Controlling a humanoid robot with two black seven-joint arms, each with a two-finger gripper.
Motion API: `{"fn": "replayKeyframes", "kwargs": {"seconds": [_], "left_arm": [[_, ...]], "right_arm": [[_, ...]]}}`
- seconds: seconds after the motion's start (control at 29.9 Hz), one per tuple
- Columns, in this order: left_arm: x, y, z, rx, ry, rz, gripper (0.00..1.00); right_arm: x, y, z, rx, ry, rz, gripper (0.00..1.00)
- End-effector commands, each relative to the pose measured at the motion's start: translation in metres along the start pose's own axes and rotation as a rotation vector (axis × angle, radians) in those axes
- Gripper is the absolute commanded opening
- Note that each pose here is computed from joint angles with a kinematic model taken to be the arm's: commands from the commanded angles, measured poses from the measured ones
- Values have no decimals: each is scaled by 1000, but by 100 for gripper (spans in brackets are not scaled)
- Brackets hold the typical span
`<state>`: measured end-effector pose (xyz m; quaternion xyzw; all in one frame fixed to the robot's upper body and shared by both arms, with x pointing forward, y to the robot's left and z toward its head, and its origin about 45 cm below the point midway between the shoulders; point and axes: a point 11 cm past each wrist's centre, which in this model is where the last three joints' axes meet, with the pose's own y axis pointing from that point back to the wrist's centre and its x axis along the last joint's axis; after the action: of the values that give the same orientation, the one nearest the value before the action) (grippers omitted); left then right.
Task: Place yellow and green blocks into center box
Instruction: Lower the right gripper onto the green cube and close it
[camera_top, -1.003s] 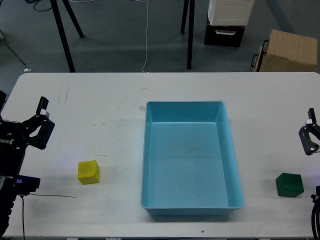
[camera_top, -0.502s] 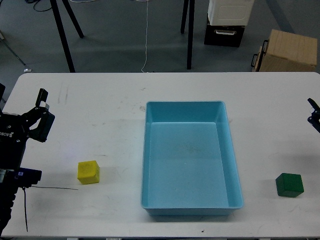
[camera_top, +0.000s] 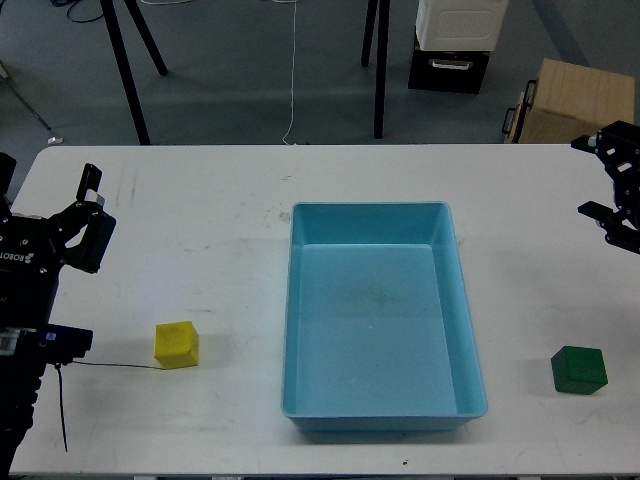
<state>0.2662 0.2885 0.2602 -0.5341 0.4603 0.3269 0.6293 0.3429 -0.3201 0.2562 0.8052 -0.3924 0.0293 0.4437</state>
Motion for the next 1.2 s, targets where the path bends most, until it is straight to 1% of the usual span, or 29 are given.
{"fn": "replayKeyframes", "kwargs": {"seconds": [0.0, 0.1, 0.2, 0.6, 1.04, 1.17], "left_arm": [[0, -1, -2, 6, 3, 1, 100], [0, -2, -2, 5, 4, -1, 100], [0, -3, -5, -2, 17, -10, 100], [1, -3, -5, -1, 18, -8, 100], [5, -4, -11, 14, 29, 0, 100], [7, -4, -11, 13, 31, 4, 100]], "right_arm": [[-18, 5, 16, -135, 276, -134, 100], [-27, 14, 31, -190, 401, -231, 100], [-24, 22, 45, -229, 458, -244, 100], [-56, 26, 88, -319, 493, -350, 100], [-77, 23, 107, -352, 479, -395, 100], [-79, 19, 109, -347, 472, -361, 99]]}}
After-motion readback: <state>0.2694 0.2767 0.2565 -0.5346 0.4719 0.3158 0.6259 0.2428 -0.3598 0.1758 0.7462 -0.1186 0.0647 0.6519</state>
